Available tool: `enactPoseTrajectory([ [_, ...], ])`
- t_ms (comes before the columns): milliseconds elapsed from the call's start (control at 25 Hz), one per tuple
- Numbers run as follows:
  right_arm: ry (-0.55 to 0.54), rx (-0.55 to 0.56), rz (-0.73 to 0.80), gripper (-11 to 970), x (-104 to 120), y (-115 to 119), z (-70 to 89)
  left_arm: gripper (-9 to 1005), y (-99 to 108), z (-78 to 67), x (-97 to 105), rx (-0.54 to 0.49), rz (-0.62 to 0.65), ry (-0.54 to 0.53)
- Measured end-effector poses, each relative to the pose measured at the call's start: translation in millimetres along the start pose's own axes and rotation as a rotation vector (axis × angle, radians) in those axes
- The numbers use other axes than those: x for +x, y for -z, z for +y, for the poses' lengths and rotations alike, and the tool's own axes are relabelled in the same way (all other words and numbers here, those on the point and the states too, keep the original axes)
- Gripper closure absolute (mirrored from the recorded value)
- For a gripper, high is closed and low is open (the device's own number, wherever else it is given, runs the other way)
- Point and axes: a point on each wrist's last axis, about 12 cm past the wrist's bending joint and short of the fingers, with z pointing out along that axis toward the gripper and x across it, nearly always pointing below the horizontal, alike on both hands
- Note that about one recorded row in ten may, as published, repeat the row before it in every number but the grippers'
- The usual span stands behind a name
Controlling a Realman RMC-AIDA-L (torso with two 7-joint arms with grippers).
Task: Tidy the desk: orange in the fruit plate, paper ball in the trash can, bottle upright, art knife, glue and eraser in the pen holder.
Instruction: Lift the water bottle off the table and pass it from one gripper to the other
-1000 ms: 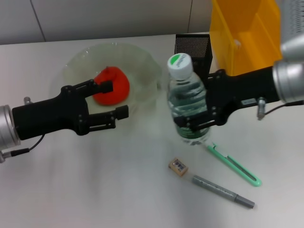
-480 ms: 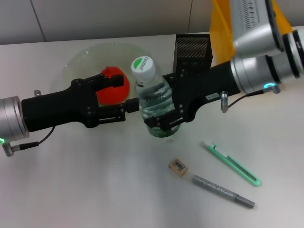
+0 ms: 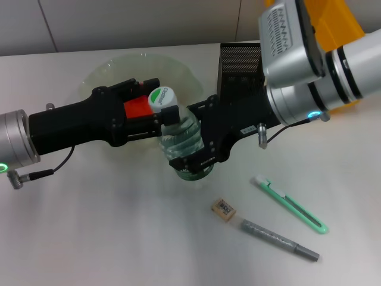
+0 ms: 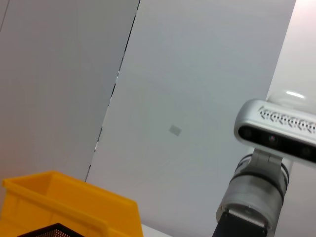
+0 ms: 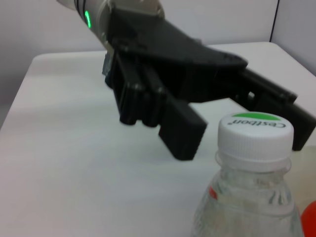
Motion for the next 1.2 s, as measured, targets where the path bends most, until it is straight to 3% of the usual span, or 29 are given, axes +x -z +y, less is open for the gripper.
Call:
enactPoseTrajectory([
  [1000,0.009,-0.017,-0.073,179,-4.5,-3.5,2.6,136,0.7,-1.7,10.5,-0.032,-0.002,-0.006],
  [1200,0.009,-0.015,-0.076,180,-4.7,-3.5,2.5,203,0.3,-0.2,12.1,-0.045,0.0,0.01],
])
